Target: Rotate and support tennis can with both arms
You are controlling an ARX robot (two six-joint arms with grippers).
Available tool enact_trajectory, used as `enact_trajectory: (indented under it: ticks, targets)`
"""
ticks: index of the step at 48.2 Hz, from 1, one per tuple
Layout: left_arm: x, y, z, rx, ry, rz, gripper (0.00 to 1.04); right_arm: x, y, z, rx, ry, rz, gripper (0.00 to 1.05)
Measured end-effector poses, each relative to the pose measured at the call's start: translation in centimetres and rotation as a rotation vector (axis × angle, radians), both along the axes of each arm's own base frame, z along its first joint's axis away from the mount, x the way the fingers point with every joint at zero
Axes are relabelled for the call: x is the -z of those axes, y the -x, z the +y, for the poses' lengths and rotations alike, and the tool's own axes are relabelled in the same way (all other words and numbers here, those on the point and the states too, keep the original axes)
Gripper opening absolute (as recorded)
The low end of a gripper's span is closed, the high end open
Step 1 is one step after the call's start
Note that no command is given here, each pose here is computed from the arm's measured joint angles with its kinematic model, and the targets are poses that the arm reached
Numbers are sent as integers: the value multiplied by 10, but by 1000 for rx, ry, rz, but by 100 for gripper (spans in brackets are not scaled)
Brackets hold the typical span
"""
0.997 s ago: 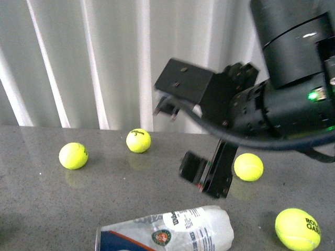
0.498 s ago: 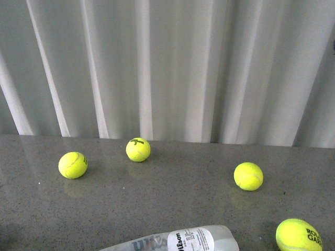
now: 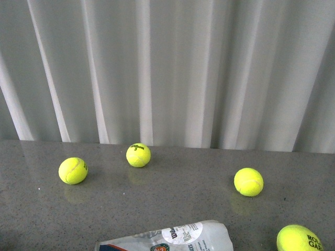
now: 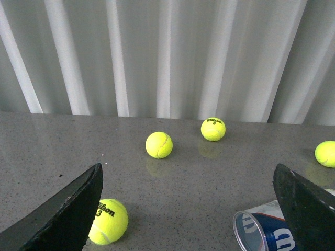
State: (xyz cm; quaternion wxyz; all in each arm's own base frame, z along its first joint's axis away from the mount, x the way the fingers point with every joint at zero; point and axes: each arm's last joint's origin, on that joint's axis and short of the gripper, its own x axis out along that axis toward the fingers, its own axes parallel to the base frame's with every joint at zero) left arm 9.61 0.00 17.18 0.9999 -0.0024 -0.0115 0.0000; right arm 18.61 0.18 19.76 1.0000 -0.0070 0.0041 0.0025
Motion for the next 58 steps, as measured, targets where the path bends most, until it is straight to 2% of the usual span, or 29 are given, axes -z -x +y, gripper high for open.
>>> enact_trajectory:
  ticks: [36, 58]
  targets:
    - [0, 0, 0, 0, 0, 0, 98, 32, 53, -2, 5, -3, -6, 3]
    - [0, 0, 0, 0, 0, 0, 98, 29, 69, -2, 4, -4, -16, 3]
